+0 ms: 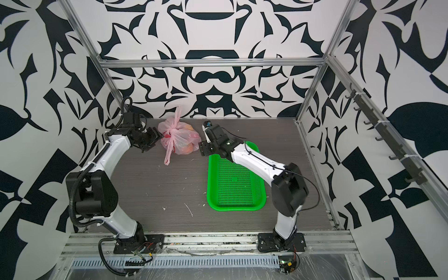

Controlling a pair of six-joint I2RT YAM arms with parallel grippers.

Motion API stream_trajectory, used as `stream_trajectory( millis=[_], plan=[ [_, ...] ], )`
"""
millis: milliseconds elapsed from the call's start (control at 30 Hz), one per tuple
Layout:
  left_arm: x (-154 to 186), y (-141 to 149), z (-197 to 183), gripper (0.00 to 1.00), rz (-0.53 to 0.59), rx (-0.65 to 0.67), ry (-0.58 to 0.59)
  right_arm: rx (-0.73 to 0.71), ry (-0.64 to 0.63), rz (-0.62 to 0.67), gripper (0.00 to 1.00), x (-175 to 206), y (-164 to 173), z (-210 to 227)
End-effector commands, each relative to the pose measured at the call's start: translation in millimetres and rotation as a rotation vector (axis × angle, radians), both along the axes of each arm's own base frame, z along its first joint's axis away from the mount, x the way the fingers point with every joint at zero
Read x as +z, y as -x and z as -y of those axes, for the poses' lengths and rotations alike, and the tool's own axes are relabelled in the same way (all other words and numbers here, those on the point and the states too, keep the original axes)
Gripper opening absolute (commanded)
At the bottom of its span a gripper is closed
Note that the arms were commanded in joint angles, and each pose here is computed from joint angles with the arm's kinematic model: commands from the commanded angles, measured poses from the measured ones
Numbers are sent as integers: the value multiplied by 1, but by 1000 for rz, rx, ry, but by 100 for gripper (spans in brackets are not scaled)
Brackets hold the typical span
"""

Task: Untie the knot of the plastic bag and take out the fruit
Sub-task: Move the plastic bag to the center of the table.

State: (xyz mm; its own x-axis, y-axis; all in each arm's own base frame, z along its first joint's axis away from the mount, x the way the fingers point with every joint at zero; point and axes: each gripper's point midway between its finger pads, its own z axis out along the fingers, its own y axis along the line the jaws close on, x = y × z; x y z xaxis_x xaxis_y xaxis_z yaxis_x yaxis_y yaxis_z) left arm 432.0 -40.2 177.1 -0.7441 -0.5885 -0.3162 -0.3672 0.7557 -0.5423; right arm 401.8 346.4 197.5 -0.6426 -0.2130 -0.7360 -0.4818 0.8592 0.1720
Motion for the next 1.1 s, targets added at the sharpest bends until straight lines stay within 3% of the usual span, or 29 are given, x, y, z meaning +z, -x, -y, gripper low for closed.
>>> stream_trajectory(
  millis=[0,400,800,967,1067],
  plan=[
    [13,22,-11,70,39,18,58,33,-31,94,75,25,-23,-37],
    [16,88,-33,72,106,83,145,73,-88,210,75,-1,-60,-133],
    [2,96,-32,73,99,69,195,69,-115,277,76,-14,-78,-155],
    [-1,96,-32,73,92,71,208,71,-105,273,51,-27,-85,-163],
    [-2,96,-33,72,94,75,208,72,-104,277,44,-29,-87,-165]
  ],
)
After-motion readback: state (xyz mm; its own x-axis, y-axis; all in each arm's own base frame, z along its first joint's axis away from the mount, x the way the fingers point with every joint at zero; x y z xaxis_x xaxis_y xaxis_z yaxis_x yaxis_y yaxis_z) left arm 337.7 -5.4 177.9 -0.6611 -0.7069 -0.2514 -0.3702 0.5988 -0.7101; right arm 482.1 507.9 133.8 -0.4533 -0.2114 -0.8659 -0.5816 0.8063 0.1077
